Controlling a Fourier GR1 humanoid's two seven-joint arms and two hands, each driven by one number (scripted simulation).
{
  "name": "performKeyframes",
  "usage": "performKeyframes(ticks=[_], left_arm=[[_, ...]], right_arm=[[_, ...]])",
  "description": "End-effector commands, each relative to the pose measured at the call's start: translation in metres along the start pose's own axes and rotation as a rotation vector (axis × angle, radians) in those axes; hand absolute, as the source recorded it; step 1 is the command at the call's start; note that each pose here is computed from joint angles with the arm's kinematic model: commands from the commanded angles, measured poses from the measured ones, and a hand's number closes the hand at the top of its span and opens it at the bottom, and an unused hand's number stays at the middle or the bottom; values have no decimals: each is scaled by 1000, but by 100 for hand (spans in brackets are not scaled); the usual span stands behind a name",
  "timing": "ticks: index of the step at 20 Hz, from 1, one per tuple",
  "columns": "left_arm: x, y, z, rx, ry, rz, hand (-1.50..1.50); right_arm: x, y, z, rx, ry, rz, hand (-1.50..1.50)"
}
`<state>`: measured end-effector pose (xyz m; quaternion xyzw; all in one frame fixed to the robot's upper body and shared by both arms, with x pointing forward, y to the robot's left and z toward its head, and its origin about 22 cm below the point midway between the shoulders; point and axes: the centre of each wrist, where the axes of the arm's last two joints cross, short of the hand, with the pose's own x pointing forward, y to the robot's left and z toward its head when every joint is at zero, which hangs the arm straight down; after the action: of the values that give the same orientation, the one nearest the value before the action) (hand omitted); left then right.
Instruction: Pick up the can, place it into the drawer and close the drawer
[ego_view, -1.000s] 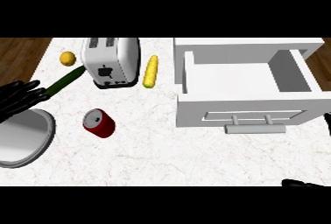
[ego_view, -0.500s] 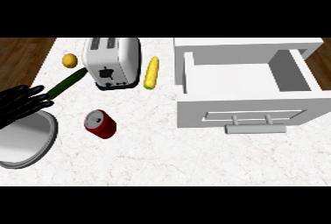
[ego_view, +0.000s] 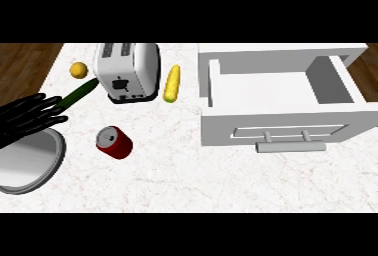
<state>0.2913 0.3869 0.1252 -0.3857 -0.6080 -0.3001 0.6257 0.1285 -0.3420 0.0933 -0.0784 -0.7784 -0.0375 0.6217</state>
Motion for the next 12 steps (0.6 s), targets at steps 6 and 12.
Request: performKeyframes(ticks=[6, 12], left_arm=[[-15, 22, -16, 90, 52, 70, -150], [-48, 19, -50, 93, 72, 55, -150]], right_arm=[[-1, -27, 12, -7, 17, 11, -150], [5, -27, 25, -8, 12, 16, -150]])
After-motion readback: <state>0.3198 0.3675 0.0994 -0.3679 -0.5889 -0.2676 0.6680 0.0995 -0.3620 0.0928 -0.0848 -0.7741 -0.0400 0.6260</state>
